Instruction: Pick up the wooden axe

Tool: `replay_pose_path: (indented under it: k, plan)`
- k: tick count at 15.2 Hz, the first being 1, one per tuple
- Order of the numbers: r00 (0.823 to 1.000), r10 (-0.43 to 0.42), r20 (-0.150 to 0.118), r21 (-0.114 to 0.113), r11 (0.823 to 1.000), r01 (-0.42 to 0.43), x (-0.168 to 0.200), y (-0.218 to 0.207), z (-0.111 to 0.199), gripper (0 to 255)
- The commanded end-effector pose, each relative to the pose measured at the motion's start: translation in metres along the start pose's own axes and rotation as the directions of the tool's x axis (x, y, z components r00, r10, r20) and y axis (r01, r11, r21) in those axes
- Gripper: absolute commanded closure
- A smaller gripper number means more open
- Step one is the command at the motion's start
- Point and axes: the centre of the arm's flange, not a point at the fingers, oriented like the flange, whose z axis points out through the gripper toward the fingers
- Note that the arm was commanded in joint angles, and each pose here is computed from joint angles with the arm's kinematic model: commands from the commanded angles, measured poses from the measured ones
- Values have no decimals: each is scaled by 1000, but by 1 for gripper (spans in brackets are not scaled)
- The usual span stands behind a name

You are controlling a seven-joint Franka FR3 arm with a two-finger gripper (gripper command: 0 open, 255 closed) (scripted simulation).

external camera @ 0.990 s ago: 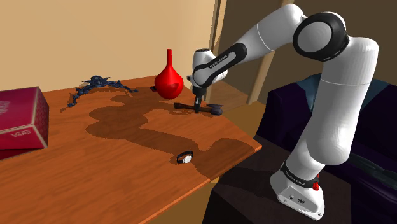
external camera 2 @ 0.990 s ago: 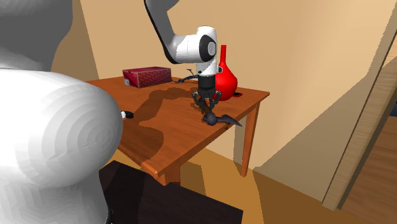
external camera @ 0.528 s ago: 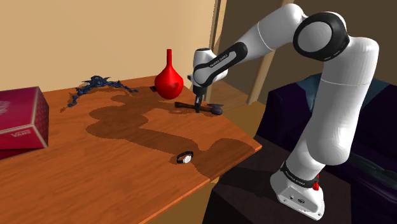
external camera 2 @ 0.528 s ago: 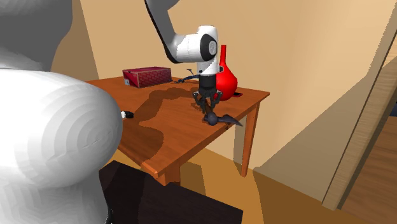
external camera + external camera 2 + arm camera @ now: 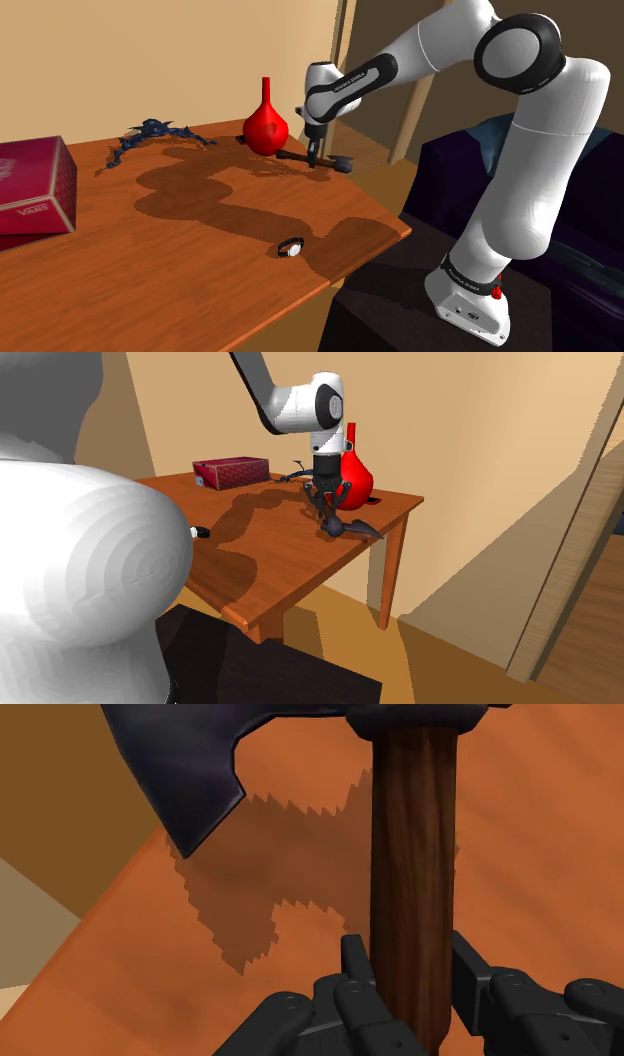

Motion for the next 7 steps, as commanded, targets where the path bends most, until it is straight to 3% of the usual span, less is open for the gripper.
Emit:
replay_pose_path:
  k: [1,7]
  plan:
    - [1000,0,0,0,1000,0,0,0,-11,255]
    - [1000,0,0,0,1000,0,-1,0,-32,255]
